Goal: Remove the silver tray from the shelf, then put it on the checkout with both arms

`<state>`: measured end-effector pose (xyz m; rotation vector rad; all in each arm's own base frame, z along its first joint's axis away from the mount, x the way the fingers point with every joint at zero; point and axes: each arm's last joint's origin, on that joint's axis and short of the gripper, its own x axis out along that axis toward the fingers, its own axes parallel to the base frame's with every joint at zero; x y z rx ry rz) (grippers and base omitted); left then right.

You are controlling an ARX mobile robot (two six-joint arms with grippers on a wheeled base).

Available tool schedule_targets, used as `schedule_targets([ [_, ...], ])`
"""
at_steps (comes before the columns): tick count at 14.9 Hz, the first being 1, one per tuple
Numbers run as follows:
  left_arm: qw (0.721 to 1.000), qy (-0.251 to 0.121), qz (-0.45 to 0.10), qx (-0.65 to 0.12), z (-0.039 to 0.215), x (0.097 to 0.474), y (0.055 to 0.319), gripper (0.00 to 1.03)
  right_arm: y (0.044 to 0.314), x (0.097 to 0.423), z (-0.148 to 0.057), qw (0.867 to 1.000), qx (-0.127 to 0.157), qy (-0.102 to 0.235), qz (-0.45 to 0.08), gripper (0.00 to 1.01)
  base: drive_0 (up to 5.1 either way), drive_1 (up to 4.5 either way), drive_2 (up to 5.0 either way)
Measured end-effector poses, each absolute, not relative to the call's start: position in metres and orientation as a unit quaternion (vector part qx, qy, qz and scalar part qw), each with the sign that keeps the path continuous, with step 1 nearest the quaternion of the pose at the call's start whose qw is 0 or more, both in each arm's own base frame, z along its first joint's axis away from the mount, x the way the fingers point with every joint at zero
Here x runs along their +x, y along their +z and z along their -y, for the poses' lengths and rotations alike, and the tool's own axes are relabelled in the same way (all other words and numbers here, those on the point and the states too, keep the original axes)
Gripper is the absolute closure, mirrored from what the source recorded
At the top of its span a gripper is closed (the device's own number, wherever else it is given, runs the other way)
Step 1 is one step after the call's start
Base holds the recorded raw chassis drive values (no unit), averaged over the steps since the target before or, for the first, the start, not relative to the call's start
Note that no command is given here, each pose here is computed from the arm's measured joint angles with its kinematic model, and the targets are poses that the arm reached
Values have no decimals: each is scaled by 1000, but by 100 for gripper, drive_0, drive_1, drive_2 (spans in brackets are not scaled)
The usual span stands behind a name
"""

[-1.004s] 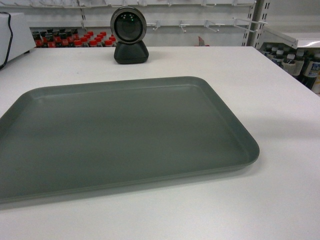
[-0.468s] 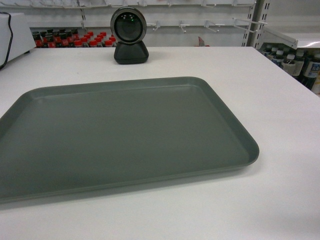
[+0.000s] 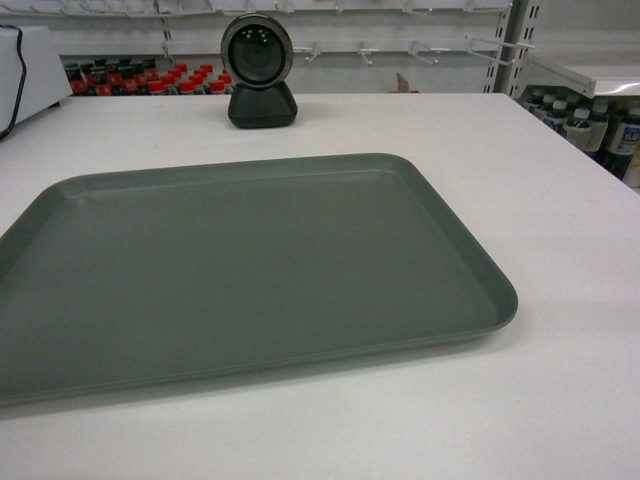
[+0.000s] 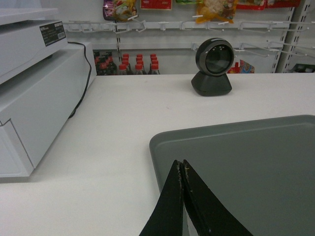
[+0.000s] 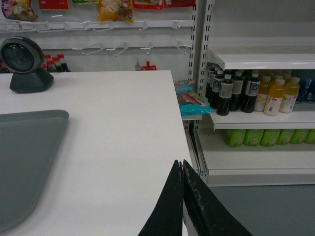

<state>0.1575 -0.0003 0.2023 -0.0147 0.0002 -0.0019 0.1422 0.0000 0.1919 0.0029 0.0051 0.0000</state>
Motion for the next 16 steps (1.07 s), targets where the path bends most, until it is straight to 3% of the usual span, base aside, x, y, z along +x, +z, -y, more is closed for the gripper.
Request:
schedule_targets([
  [10, 1000, -1, -2, -7, 0, 126, 177, 101, 170, 119, 0, 1000, 1, 0, 1, 99, 0, 0, 0],
  [16, 1000, -1, 6, -7, 0, 115, 170, 101, 171, 110, 0, 1000, 1, 0, 8, 99, 0, 0, 0],
])
